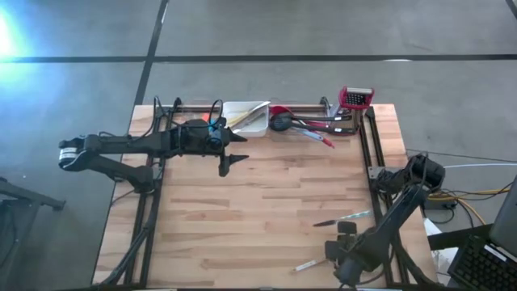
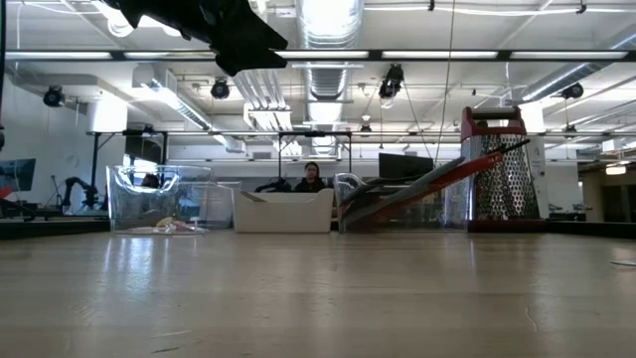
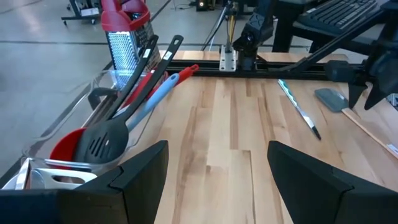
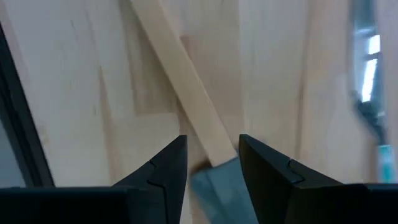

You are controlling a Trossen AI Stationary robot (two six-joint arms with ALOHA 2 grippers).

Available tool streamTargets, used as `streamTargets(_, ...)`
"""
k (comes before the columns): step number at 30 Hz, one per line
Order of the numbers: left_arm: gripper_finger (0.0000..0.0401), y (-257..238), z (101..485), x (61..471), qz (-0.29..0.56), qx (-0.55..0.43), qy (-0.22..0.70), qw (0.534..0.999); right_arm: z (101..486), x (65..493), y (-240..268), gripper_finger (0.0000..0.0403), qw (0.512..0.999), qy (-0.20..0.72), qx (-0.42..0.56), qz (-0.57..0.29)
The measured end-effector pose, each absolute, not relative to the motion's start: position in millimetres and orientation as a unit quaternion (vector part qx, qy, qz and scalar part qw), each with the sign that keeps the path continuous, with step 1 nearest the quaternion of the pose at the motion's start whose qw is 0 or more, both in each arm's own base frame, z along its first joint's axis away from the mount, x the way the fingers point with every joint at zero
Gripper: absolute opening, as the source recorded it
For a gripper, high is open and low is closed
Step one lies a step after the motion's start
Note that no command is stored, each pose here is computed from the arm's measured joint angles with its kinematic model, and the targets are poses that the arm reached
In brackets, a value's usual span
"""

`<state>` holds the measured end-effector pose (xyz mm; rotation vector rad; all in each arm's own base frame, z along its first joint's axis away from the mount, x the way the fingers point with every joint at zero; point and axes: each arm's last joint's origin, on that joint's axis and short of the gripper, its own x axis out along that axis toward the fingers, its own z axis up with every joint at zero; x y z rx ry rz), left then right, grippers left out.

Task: Pick & Place Kitchen Items
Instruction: Put the gray spatula into the left transparent bin

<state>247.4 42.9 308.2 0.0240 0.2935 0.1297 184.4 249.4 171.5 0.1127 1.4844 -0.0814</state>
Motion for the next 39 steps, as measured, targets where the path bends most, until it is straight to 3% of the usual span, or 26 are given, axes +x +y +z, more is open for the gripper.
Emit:
streamTargets(7, 0.0280, 43.0, 308.1, 247.3, 0.065, 0.013, 0.147, 0.987, 156.7, 177.3, 243.5, 0.0137, 0.741, 0.666, 0.093, 0.003)
streamTargets(33, 0.0280, 43.0, 308.2, 247.4, 0.066, 0.013, 0.146, 0.987, 137.1, 168.1, 230.2, 0.0132, 0.737, 0.674, 0.003, 0.050)
streamTargets(39, 0.0280, 43.0, 308.1, 247.3, 0.067, 0.012, 0.147, 0.987, 137.1, 168.5, 230.4, 0.0110, 0.738, 0.672, 0.000, 0.054)
